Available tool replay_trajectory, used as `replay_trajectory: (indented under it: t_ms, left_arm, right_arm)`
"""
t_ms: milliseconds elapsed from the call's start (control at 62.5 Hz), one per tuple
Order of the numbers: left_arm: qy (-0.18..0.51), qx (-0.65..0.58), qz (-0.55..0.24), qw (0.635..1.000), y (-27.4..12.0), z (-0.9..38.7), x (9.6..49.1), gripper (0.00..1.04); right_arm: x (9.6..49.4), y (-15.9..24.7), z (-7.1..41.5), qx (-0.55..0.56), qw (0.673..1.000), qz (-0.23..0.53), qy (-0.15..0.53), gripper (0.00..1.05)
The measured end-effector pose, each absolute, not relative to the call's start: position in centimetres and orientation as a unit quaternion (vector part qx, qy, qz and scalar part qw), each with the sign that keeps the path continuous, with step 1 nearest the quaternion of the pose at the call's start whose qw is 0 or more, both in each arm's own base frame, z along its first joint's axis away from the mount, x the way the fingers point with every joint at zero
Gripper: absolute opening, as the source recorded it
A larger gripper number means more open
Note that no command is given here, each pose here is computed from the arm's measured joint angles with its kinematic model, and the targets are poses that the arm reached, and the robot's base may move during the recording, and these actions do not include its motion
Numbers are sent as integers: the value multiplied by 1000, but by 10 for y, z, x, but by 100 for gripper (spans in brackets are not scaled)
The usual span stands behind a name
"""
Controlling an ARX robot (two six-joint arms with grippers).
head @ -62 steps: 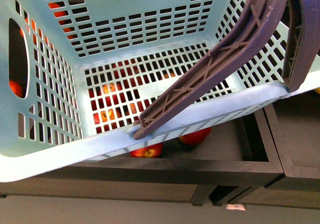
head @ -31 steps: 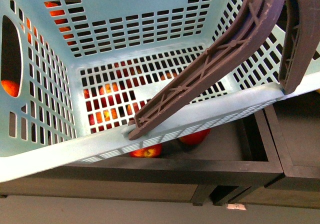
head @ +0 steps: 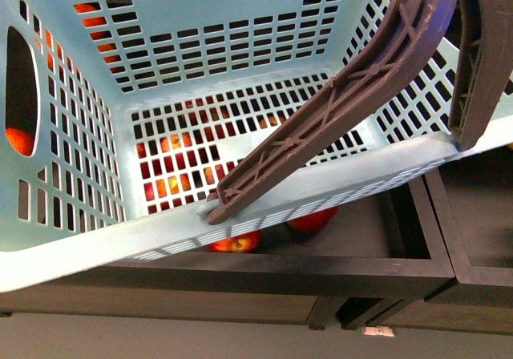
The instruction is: Pick mango and avocado into basket
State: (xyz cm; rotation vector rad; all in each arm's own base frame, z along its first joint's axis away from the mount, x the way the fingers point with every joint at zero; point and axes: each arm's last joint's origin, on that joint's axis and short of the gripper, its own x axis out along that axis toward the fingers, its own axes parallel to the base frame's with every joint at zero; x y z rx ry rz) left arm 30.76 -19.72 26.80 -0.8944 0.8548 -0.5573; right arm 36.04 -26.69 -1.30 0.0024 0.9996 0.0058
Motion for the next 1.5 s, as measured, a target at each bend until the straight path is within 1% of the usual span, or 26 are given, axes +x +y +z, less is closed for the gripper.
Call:
replay_trajectory:
  t_ms: [240,560,1105,1441,1505]
  left_arm:
    - [395,-414,-257,779,-197,268,308,14]
    - [395,-414,-258,779,-197,268,308,14]
    - [395,-414,-258,779,-197,268,308,14]
    - [395,-414,-257,779,-197,268,308,14]
    - [395,-414,-257,779,-197,268,308,14]
  right_arm:
    - [389,-279,-27,6,873,-3,487,96]
    - [403,-290,-37,5,869,-8,496,96]
    - [414,-289,-57,8,860,-1,510,96]
    - [416,-286,-68,-10,850,-3,527,96]
    - [416,-286,-69,-12,849,-3,529,93]
